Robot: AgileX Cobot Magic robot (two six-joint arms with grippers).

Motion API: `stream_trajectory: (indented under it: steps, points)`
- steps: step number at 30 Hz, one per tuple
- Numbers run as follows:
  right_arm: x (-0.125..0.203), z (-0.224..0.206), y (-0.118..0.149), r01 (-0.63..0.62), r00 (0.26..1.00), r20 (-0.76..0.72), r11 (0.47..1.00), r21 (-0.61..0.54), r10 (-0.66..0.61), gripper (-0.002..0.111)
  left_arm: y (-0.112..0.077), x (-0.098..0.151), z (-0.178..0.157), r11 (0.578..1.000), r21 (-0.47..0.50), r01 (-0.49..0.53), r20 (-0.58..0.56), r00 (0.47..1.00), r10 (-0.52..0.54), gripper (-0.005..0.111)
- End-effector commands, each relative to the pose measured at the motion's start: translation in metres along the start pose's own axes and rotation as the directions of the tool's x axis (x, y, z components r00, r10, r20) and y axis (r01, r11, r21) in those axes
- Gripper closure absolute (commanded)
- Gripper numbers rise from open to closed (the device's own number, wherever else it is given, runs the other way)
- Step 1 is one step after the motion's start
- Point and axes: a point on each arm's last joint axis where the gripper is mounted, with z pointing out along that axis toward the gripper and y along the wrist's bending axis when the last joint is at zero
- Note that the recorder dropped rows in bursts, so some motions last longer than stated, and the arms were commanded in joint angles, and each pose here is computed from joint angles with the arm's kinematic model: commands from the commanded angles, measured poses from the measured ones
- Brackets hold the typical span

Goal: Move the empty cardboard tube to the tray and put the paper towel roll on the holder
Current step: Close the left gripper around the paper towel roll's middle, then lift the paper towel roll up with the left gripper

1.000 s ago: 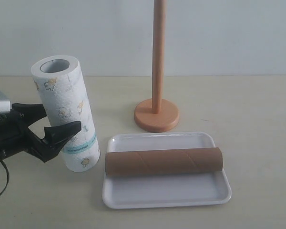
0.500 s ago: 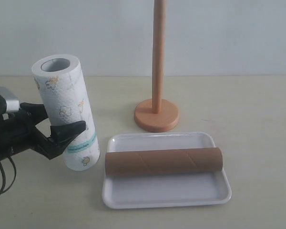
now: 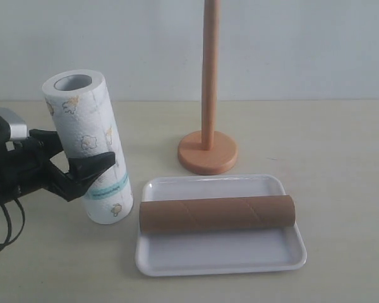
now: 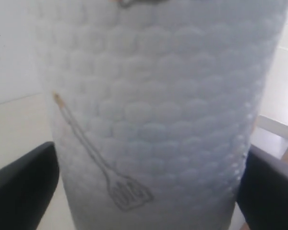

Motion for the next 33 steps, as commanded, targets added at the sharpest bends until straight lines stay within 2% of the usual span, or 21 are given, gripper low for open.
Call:
stream_trajectory:
  steps: [1,3,7,9,10,11,13,17,19,27,33]
  points:
    - [-0.001,0.0,0.0,0.008,1.0,0.015,1.0,0.005,-0.008,0.108,0.003,0.0,0.003,1.0,-0.002,0.019,0.01,1.0,-0.019,0.024]
    - [-0.001,0.0,0.0,0.008,1.0,0.015,1.0,0.005,-0.008,0.108,0.004,0.0,0.003,1.0,-0.01,0.022,0.012,1.0,-0.022,0.034]
    - [-0.001,0.0,0.0,0.008,1.0,0.015,1.0,0.005,-0.008,0.108,0.005,-0.001,0.005,1.0,-0.001,0.013,0.016,1.0,-0.013,0.068]
    - [-0.001,0.0,0.0,0.008,1.0,0.015,1.0,0.005,-0.008,0.108,0.004,-0.002,0.006,1.0,0.016,0.0,0.016,1.0,-0.001,0.081]
    - [-0.001,0.0,0.0,0.008,1.0,0.015,1.0,0.005,-0.008,0.108,0.003,-0.003,0.007,0.999,0.039,-0.013,0.014,1.0,0.013,0.095]
    - [-0.001,0.0,0.0,0.008,1.0,0.015,1.0,0.005,-0.008,0.108,0.003,-0.004,0.007,0.999,0.039,-0.017,0.017,1.0,0.016,0.101]
    - [-0.001,0.0,0.0,0.008,1.0,0.015,1.0,0.005,-0.008,0.108,0.003,-0.014,0.006,0.999,0.044,-0.016,0.042,0.999,0.014,0.103]
    - [-0.001,0.0,0.0,0.008,1.0,0.015,1.0,0.005,-0.008,0.108,-0.001,-0.052,-0.003,0.999,0.037,-0.003,0.136,0.991,-0.002,0.103]
    - [-0.001,0.0,0.0,0.008,1.0,0.015,1.0,0.005,-0.008,0.108,-0.008,-0.081,-0.014,0.999,0.044,-0.006,0.208,0.978,-0.003,0.103]
    - [-0.001,0.0,0.0,0.008,1.0,0.015,1.0,0.005,-0.008,0.108,-0.041,-0.169,-0.057,0.995,0.096,-0.037,0.439,0.899,-0.009,0.103]
    - [-0.001,0.0,0.0,0.008,1.0,0.015,1.0,0.005,-0.008,0.108,-0.054,-0.215,-0.073,0.986,0.157,-0.057,0.513,0.858,-0.032,0.103]
